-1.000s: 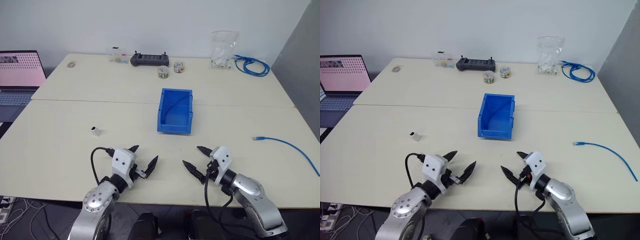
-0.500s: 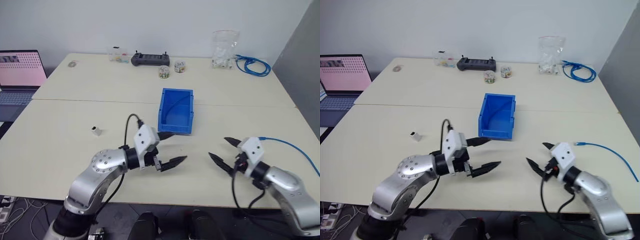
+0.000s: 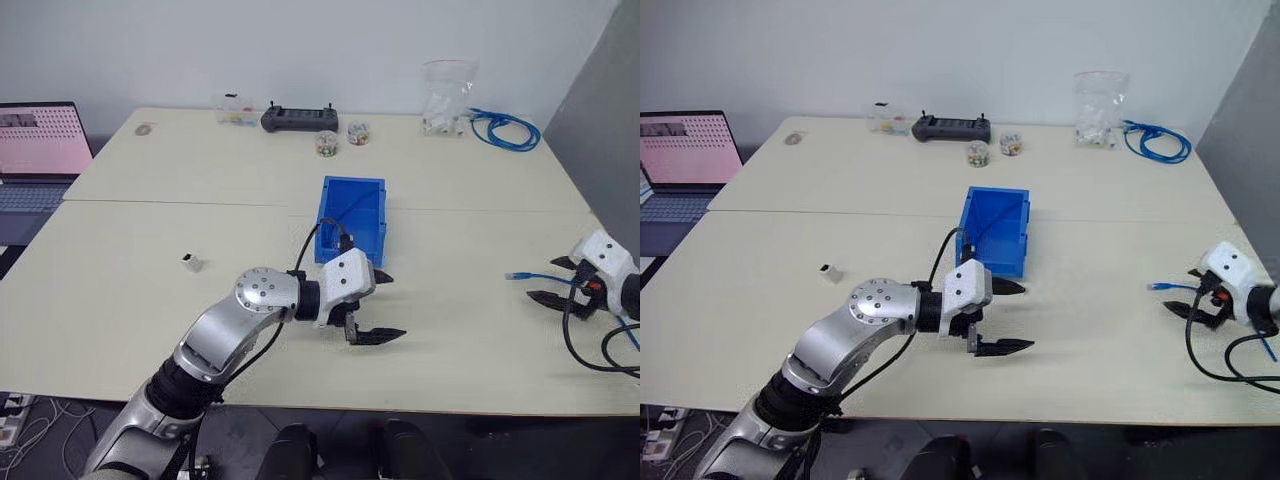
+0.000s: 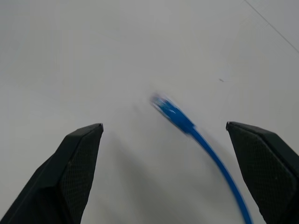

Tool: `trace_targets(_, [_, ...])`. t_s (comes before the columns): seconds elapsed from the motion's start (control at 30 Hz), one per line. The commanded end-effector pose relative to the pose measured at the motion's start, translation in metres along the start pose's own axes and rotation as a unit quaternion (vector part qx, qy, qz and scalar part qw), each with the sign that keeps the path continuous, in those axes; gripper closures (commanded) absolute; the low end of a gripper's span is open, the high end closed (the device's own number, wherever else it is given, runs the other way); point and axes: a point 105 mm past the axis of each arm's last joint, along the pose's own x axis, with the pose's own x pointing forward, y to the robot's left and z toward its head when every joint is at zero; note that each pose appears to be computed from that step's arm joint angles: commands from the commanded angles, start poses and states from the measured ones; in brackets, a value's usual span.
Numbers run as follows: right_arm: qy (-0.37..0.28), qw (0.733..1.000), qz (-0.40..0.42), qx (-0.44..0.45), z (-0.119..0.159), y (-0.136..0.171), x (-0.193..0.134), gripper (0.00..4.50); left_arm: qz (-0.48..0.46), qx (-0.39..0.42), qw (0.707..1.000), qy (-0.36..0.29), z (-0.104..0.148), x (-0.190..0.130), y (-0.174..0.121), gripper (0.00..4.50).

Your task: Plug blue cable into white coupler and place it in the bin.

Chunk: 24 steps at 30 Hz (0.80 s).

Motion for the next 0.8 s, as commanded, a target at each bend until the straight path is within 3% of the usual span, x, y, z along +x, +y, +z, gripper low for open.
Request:
trace_targets(0.03, [0.035,0.999,0.004,-0.002,-0.008,-0.016,0.001,0.02,-0.009,0.021,1.0,-0.012,0.015,0.006,0.0,0.0])
trace_targets(0.23, [0.068,0.995,0.037,0.062,-0.01,-0.023,0.014,0.02,-0.007,0.026,1.0,-0.014,0.021,0.01,0.002,0.0])
trace_targets(0.37, [0.084,0.99,0.054,0.097,-0.015,-0.02,0.018,0.79,-0.004,0.028,1.0,-0.013,0.022,0.01,0.004,0.0])
trace_targets(0.6, [0.081,0.984,0.095,0.127,-0.013,-0.012,0.019,2.53,-0.004,0.026,1.0,-0.006,0.019,0.007,0.004,0.0])
trace_targets(0.63, [0.081,0.984,0.105,0.12,-0.012,-0.009,0.018,2.6,-0.005,0.026,1.0,-0.005,0.018,0.007,0.005,0.0])
trace_targets(0.7, [0.083,0.985,0.117,0.1,-0.012,-0.006,0.019,3.19,-0.008,0.024,1.0,-0.002,0.016,0.006,0.004,0.0])
trace_targets(0.8, [0.079,0.987,0.138,-0.007,-0.006,0.0,0.019,4.0,-0.018,0.019,1.0,0.003,0.01,0.004,0.001,0.0])
